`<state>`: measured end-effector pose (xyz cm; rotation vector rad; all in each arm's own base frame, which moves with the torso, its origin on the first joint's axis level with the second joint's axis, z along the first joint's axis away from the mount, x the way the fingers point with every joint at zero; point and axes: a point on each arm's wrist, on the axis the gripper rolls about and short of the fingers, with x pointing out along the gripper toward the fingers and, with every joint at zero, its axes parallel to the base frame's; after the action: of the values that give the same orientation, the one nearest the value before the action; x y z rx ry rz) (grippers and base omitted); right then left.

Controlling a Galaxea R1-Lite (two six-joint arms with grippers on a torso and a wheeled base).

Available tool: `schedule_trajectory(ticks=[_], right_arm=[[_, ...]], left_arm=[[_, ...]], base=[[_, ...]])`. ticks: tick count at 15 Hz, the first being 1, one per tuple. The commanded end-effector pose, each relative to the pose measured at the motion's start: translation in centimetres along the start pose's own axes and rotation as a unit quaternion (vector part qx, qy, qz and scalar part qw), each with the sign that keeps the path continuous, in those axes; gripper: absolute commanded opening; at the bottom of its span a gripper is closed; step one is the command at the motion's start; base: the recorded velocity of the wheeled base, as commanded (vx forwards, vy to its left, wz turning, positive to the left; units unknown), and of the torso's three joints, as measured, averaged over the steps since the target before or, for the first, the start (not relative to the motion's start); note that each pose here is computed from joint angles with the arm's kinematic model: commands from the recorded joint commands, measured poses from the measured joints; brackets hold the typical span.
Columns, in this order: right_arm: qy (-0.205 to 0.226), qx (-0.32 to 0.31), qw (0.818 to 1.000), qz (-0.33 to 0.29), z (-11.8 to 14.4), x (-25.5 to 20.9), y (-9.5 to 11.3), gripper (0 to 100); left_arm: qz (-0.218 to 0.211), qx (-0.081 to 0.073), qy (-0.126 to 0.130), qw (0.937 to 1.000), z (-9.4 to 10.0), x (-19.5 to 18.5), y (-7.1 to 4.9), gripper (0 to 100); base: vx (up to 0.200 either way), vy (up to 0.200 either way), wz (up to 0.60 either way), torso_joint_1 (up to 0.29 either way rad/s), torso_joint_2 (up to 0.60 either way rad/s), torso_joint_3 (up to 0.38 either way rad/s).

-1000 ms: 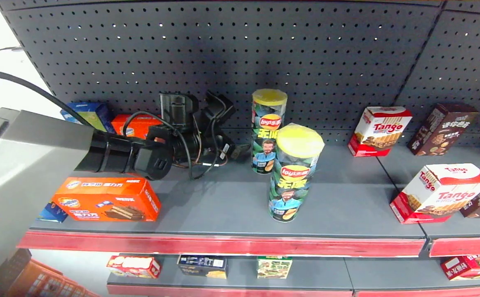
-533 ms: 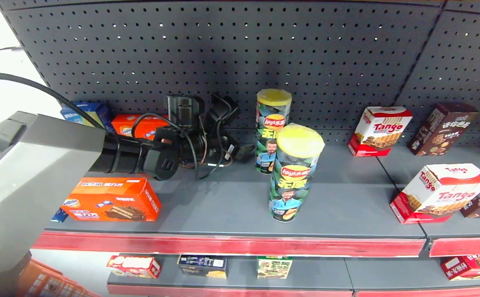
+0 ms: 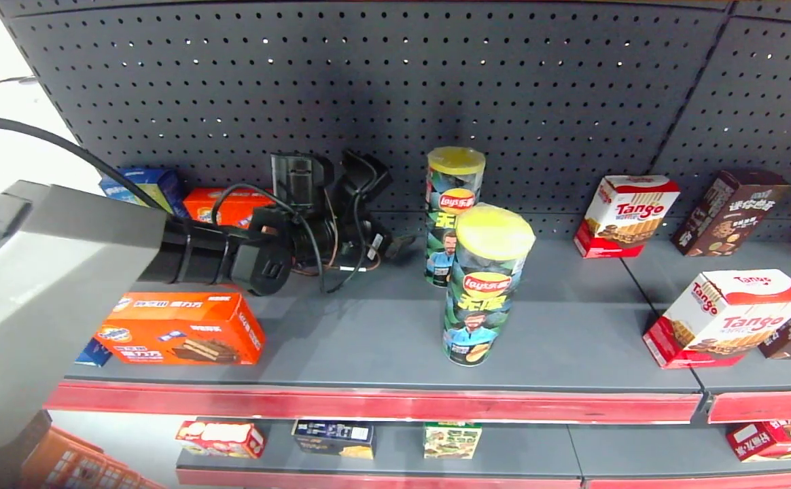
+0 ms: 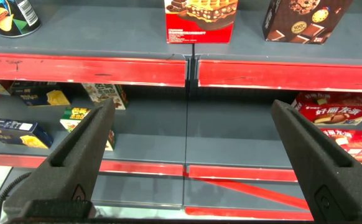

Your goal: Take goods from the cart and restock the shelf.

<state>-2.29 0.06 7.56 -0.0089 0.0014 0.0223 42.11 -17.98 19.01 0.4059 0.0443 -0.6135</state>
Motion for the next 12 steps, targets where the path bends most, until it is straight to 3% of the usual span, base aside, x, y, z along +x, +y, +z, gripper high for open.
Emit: schedule_trajectory(ticks=[1, 2, 3, 4, 5, 7, 8, 9, 12], right_arm=[[0.0, 0.0, 1.0, 0.0, 0.0, 0.0, 0.0, 100], [0.001, 0.0, 1.0, 0.0, 0.0, 0.0, 0.0, 100], [0.001, 0.0, 1.0, 0.0, 0.0, 0.0, 0.0, 100], [0.001, 0.0, 1.0, 0.0, 0.0, 0.0, 0.0, 100], [0.0, 0.0, 1.0, 0.0, 0.0, 0.0, 0.0, 100], [0.001, 0.0, 1.0, 0.0, 0.0, 0.0, 0.0, 100], [0.0, -0.001, 1.0, 0.001, 0.0, 0.0, 0.0, 100], [0.0, -0.002, 1.0, 0.001, 0.0, 0.0, 0.0, 100], [0.001, -0.002, 1.0, 0.002, 0.0, 0.0, 0.0, 100]], left_arm=[[0.039, -0.008, -0.041, 0.9983, 4.1, -3.7, 1.1, 100], [0.065, -0.006, -0.065, 0.9957, 6.8, -7.0, 1.6, 100], [0.067, -0.006, -0.067, 0.9955, 7.0, -7.2, 1.6, 100], [0.102, -0.005, -0.083, 0.9913, 9.4, -12.1, 1.4, 100], [0.111, -0.007, -0.086, 0.99, 10.1, -15.3, 0.3, 100], [0.134, -0.012, -0.061, 0.9891, 8.9, -19.7, -1.2, 100], [0.155, -0.015, -0.045, 0.9868, 7.4, -22.7, -2.4, 100], [0.16, -0.015, -0.047, 0.986, 6.6, -24.5, -3.4, 100], [0.169, -0.016, -0.027, 0.9851, 3.3, -27.3, -5.1, 100]], base=[[0.0, 0.0, 0.0, 0.0, 0.0, 0.0], [0.0, 0.0, 0.0, 0.0, 0.0, 0.0], [0.0, 0.0, 0.0, 0.0, 0.0, 0.0], [0.0, 0.0, 0.0, 0.0, 0.0, 0.0], [0.0, 0.0, 0.0, 0.0, 0.0, 0.0], [0.0, 0.0, 0.0, 0.0, 0.0, 0.0], [0.0, 0.0, 0.0, 0.0, 0.0, 0.0], [0.0, 0.0, 0.0, 0.0, 0.0, 0.0], [0.0, 0.0, 0.0, 0.0, 0.0, 0.0]])
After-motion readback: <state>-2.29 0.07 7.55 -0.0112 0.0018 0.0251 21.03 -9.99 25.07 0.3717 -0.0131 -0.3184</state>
